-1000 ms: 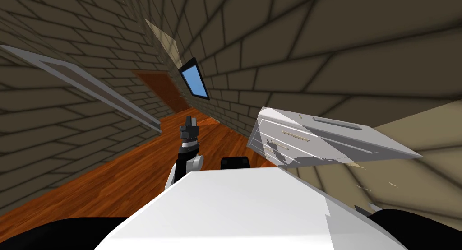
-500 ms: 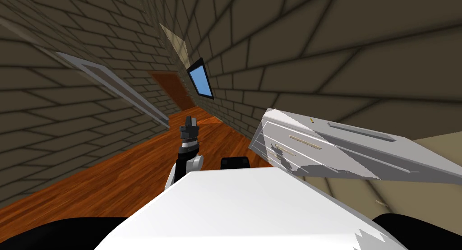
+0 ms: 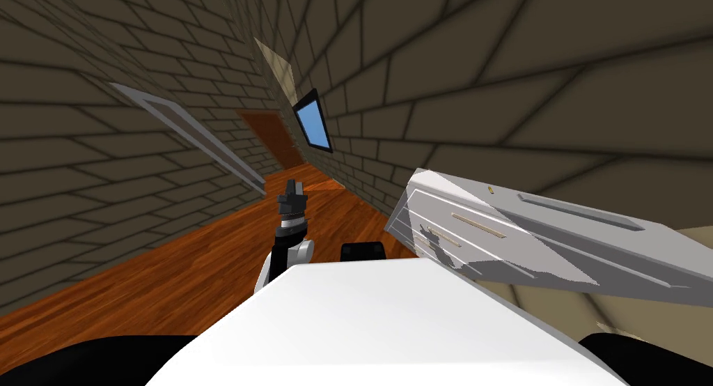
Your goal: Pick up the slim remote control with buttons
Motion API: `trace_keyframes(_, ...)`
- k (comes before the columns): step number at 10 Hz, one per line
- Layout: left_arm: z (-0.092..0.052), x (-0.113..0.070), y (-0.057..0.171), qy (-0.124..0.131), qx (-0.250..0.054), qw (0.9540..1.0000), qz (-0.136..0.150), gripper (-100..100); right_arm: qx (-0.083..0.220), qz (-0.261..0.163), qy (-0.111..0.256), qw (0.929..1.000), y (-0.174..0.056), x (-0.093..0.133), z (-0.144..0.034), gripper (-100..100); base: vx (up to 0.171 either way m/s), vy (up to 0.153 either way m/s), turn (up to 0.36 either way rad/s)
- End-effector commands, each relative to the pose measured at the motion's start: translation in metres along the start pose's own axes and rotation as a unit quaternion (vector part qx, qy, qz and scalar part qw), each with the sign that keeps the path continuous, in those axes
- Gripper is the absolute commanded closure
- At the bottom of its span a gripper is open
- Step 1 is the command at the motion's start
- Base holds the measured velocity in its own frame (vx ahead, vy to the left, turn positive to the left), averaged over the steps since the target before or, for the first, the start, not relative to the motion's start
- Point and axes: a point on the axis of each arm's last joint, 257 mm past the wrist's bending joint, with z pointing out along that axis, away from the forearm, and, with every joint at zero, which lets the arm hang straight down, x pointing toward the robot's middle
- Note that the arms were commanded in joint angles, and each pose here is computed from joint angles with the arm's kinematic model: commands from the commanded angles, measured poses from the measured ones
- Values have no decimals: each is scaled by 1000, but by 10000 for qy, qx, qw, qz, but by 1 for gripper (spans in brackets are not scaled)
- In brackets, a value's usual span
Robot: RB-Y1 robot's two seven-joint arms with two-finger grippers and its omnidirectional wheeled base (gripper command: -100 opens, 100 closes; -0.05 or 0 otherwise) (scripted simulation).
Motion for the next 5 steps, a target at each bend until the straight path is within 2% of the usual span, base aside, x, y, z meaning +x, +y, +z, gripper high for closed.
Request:
trace_keyframes(1,0,0,0,0,0,10000,0,0,81,-197,283,9994,-11,6,-20,-100,29,-30,235)
trace_keyframes(2,0,0,0,0,1,10000,-1,0,183,-153,323,9992,-16,11,-26,-100,31,-42,150)
trace_keyframes(3,0,0,0,0,0,10000,0,0,230,-346,564,9975,-23,12,-44,-100,46,-52,187)
trace_keyframes(4,0,0,0,0,0,10000,0,0,326,-304,601,9972,-28,16,-50,-100,37,-60,135)
trace_keyframes(5,0,0,0,0,0,10000,0,0,442,-456,845,9944,-38,19,-72,-100,42,-78,239)
